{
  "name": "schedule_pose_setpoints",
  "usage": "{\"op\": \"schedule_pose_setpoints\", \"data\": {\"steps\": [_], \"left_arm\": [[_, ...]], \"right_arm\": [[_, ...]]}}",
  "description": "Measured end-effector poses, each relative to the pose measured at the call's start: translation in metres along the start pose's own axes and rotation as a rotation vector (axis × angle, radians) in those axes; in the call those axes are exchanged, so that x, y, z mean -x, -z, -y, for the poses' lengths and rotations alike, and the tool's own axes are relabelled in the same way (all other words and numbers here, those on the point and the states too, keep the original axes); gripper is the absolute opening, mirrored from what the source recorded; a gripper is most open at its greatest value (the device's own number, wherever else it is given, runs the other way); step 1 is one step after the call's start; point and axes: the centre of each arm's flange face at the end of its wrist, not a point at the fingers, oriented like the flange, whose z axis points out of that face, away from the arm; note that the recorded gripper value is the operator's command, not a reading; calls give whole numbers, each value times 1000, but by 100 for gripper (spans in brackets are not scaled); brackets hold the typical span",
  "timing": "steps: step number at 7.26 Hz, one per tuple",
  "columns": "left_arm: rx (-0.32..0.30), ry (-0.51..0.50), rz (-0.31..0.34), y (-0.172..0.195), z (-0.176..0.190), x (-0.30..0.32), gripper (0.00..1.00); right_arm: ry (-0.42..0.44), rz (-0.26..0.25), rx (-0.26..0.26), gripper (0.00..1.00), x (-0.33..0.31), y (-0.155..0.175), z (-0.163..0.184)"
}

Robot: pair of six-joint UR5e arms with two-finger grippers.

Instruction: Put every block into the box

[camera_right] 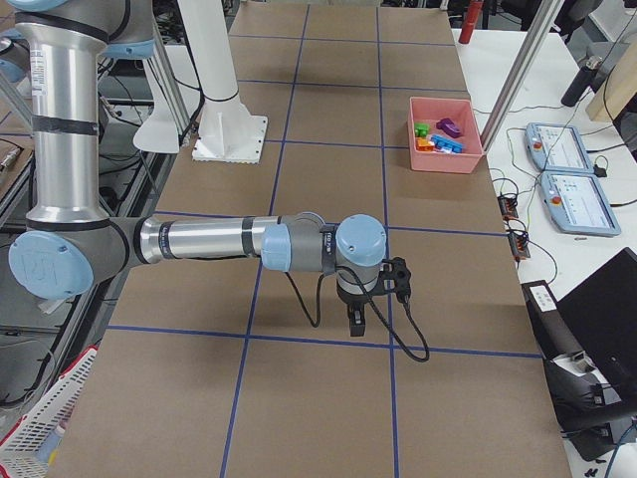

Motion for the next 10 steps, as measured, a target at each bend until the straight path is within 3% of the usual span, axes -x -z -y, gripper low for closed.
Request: {"op": "schedule_pose_setpoints", "data": {"steps": [4,10], "left_arm": [[-12,32,-4,5,9,-4,100],[-92,97,-13,31,73,-17,100]], "right_arm": [[-27,61,-11,100,2,-4,-2],[-25,68,-12,100,3,-4,-2]]}}
